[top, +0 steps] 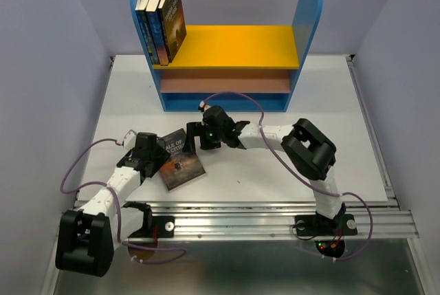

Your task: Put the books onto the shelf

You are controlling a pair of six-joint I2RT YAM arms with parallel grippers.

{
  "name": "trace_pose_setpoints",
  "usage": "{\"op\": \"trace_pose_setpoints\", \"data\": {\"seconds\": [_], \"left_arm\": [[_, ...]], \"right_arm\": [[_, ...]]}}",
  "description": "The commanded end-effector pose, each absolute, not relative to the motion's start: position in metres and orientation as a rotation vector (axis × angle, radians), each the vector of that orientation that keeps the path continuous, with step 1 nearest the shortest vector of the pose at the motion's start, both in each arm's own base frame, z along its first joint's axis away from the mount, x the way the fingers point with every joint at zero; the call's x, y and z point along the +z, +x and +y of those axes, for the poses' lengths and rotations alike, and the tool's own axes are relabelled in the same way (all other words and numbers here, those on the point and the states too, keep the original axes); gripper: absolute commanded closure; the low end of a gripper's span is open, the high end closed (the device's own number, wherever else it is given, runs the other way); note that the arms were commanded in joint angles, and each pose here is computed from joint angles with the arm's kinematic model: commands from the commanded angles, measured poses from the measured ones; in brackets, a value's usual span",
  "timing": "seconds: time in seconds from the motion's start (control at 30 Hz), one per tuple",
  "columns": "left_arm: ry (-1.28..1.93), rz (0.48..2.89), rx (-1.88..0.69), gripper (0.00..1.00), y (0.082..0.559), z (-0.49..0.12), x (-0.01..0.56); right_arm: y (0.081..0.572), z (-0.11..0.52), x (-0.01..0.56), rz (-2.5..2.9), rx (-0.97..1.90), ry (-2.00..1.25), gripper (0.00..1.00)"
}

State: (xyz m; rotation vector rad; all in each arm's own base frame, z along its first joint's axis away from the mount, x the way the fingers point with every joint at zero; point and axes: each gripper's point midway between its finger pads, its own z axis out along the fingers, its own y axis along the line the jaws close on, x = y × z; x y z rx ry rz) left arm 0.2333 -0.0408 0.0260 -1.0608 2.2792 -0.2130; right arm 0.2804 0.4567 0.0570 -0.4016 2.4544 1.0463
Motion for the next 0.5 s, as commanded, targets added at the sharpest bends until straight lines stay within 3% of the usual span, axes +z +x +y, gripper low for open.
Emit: {"op": "trace_pose_setpoints", "data": {"seconds": [0.0,0.13,0.3,0.47], "left_arm": [[-1.016,2.266,-0.250,0.37,0.247,-0.045,0.032],[-1.010,2.285,-0.268,0.58,0.250,-0.050,0.029],[-0.999,2.288,-0.321,0.66,0.250,-0.056,0.028],[-0.988,2.280,-0.399,0.67,0.250,-0.066,0.030]], "right_arm": [[0.278,0.481,0.078,2.397,1.176,-0.426,0.00],[0.268,0.489,0.080,2.405,1.227,-0.473,0.04],[0.257,0.500,0.086,2.416,1.302,-0.530,0.12],[0.256,0.506,0.121,2.340,1.339,-0.555,0.19]]}}
